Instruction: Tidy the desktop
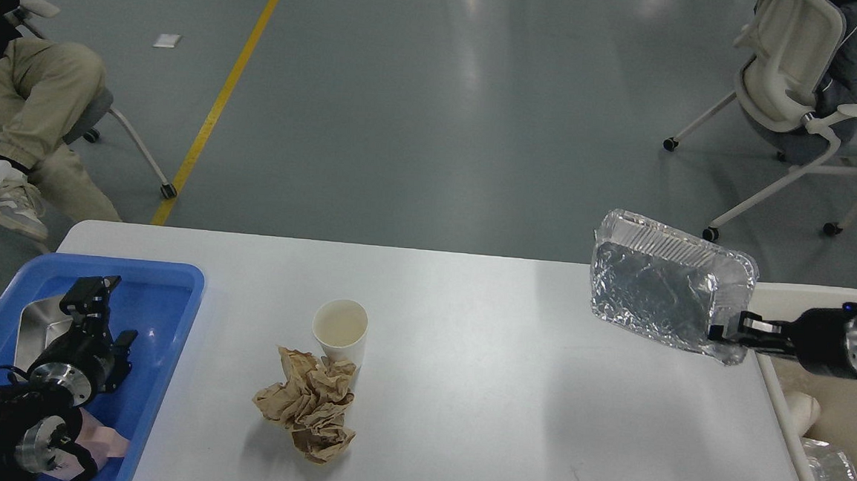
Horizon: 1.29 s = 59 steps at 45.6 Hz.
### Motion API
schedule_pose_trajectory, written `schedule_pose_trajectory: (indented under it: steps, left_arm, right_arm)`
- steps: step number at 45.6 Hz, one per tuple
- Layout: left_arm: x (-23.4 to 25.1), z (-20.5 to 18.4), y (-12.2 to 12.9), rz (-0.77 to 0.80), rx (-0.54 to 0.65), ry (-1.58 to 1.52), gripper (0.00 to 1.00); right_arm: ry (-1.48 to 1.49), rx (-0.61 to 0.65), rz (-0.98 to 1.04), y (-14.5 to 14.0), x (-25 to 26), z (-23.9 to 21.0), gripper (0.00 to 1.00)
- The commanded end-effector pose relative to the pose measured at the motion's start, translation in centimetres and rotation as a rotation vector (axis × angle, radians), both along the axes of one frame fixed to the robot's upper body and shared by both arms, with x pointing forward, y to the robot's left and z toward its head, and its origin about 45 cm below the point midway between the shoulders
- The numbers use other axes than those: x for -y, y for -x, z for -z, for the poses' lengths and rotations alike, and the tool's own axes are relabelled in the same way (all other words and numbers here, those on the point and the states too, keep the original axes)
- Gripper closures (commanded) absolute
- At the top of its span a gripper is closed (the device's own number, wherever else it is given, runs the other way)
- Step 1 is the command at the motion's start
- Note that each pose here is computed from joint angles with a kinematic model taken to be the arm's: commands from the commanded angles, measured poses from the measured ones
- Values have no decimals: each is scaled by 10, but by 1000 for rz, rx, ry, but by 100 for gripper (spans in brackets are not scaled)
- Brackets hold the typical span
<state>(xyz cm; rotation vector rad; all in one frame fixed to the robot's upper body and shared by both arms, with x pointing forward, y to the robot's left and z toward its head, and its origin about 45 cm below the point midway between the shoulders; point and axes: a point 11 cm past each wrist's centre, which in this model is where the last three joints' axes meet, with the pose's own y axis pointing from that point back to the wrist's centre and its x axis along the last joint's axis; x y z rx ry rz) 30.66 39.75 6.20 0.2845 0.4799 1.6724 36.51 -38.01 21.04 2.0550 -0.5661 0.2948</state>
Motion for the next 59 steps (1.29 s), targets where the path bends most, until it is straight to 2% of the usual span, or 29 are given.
schedule_pose_trajectory:
  steps: [1, 12, 34, 40, 47, 59]
  left_arm:
    - [-5, -1, 1, -5, -1, -11, 3]
    - [-16, -2, 6, -11, -11, -34, 3]
    - [-32, -9, 6, -30, -6, -52, 3]
    - [-37, -21, 2, 18, 30, -17, 3]
    - [-45, -30, 10, 59, 50, 7, 3]
    - [-50, -100, 18, 268, 97, -194, 3]
  right_arm:
    - [65, -33, -45, -22, -33, -14, 100]
    - [51, -54, -208, -48, -122, -28, 100]
    - [45, -31, -414, -70, -267, -62, 100]
    - [41, -34, -430, -69, -284, -59, 100]
    - [44, -44, -424, -70, -288, -52, 100]
    - [36, -51, -419, -70, -303, -43, 100]
